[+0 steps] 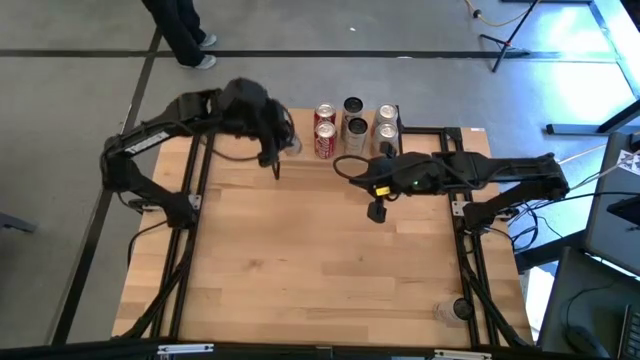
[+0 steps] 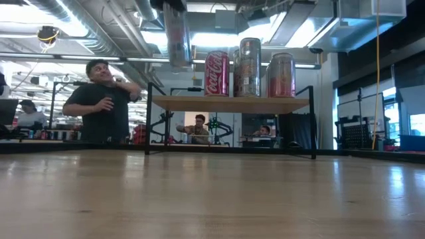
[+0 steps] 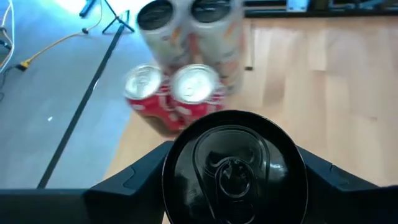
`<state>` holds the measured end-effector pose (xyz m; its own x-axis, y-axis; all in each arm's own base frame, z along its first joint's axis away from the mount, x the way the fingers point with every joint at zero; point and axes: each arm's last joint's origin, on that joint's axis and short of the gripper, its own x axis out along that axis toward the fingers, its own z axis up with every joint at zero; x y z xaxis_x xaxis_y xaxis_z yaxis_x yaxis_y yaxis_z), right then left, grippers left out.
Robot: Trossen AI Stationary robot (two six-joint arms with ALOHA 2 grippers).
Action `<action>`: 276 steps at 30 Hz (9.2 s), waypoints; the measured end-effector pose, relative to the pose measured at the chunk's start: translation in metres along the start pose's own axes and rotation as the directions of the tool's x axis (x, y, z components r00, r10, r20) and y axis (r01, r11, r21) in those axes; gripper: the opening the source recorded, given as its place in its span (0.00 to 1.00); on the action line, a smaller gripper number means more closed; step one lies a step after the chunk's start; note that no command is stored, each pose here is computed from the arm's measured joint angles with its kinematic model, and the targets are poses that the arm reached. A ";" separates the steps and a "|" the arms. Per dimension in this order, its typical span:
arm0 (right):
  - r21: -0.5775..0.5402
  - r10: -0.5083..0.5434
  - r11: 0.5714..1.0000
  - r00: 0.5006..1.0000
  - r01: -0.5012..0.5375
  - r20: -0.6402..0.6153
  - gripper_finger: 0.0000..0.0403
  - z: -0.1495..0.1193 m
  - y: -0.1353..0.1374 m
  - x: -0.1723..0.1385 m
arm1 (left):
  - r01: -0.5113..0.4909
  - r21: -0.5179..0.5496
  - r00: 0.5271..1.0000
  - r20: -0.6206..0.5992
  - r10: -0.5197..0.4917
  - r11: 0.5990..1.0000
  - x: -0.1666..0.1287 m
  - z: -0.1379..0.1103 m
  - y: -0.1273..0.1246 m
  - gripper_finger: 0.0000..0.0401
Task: Place canned beverage on shelf
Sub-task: Put the left white and pink soda can on the shelf, then put the white and pink soda can on the shelf
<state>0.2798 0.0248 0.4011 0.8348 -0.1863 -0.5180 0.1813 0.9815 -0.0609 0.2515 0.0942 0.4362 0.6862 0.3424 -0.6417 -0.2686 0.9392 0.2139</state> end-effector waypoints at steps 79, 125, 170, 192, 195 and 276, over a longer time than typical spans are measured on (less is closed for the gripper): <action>0.052 -0.050 0.997 0.992 0.056 -0.112 0.01 -0.012 -0.002 0.001 | 0.066 -0.054 0.993 -0.097 -0.071 0.996 0.091 0.008 0.111 0.82; 0.300 0.253 0.938 0.937 -0.175 -0.242 0.36 -0.031 0.035 -0.043 | 0.220 -0.163 0.965 0.179 -0.190 0.962 -0.041 -0.055 -0.106 0.82; 0.378 0.233 0.693 0.305 0.614 -0.923 0.90 -0.156 0.190 -0.106 | 0.389 -0.110 0.917 0.137 -0.374 0.915 -0.039 -0.106 -0.110 0.82; 0.340 0.226 0.717 0.258 0.609 -0.939 0.88 -0.212 0.205 -0.072 | 0.445 -0.133 0.894 0.129 -0.430 0.885 -0.040 -0.107 -0.112 0.82; 0.337 0.237 0.730 0.243 0.594 -0.941 0.80 -0.216 0.205 -0.071 | 0.446 -0.132 0.893 0.129 -0.431 0.885 -0.040 -0.107 -0.112 0.82; 0.202 0.179 0.979 0.438 0.007 -0.881 0.91 -0.083 0.109 0.158 | 0.580 -0.315 0.801 0.052 -0.597 0.751 -0.026 -0.201 -0.175 0.77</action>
<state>0.3882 0.1059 0.2419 -0.0600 0.1316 -0.9895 0.2885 0.9512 0.1090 0.1449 -0.0841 0.2676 0.7450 -0.2850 -0.6031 -0.0166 0.8960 -0.4438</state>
